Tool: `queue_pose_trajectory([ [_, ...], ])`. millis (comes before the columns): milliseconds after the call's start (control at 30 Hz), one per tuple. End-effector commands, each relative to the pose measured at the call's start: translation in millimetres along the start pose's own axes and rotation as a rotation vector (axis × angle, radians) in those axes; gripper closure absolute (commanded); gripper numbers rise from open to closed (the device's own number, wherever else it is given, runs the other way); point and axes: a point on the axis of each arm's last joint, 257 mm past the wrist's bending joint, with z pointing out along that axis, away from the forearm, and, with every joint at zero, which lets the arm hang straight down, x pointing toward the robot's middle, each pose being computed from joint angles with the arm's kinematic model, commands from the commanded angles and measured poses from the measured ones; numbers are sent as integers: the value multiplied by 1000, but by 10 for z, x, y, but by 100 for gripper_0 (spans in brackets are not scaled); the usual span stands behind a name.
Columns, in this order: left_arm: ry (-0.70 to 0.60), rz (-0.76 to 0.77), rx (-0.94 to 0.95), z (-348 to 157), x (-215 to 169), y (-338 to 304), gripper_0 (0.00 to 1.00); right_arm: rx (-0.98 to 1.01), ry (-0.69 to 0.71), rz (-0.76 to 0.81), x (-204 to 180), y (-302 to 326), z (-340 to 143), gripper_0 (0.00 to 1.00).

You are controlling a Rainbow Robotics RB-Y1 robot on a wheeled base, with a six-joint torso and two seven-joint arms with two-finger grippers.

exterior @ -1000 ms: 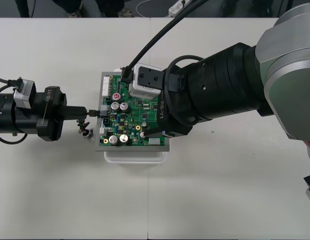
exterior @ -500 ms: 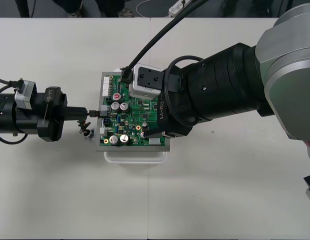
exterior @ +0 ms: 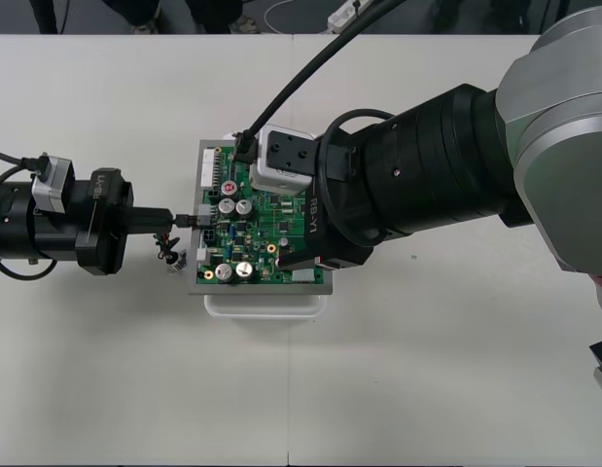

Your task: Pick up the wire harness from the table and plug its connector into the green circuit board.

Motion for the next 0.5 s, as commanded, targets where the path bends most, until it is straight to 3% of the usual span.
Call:
queue_pose_trajectory([
  [33,-68,111,95,329,-256,-75,100,25,-40,-57,-196,-71,-104,1],
  [500,-53,110,95,312,-225,-78,100,26,-40,-57,-194,-70,-104,1],
])
